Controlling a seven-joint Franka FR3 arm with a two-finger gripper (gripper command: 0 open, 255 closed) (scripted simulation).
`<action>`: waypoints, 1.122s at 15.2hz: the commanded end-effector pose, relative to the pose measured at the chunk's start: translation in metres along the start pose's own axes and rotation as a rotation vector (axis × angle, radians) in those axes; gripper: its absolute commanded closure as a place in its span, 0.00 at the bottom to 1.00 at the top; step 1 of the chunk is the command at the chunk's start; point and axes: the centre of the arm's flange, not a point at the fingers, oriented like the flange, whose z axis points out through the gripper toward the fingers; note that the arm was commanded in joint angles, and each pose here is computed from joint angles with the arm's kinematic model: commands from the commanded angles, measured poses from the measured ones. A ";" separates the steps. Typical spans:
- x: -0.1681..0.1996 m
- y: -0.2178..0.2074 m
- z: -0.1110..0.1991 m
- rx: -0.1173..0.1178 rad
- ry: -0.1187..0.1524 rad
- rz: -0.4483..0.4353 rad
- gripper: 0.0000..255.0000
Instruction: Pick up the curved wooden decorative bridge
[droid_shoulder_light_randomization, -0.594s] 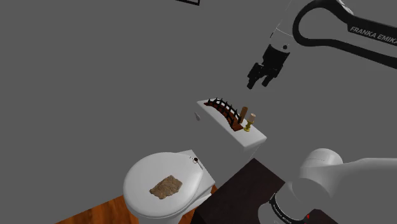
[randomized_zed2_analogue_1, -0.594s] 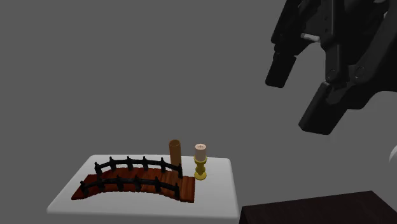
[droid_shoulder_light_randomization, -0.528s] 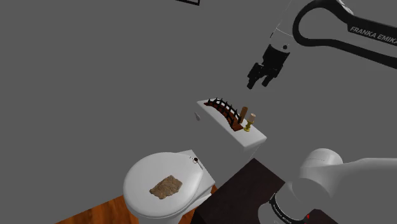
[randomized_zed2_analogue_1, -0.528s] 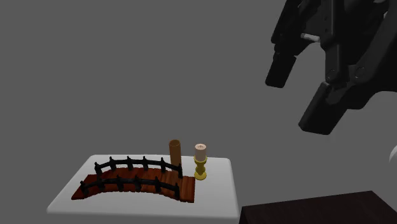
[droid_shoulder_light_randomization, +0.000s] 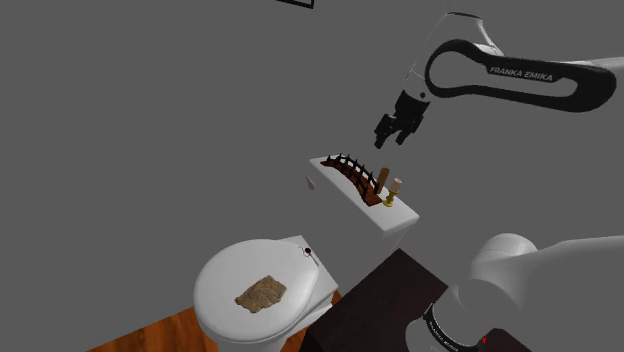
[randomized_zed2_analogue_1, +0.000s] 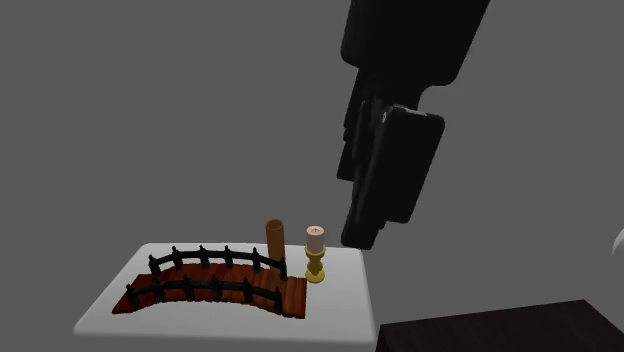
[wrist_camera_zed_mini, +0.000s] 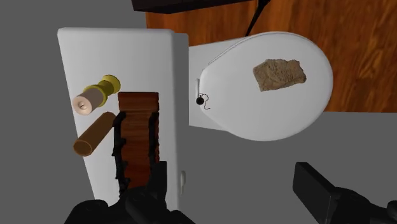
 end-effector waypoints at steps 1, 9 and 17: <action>0.016 0.007 0.021 0.001 0.006 -0.002 0.00; 0.071 0.043 0.103 0.007 0.020 -0.010 0.00; 0.127 0.078 0.183 0.013 0.035 -0.017 0.00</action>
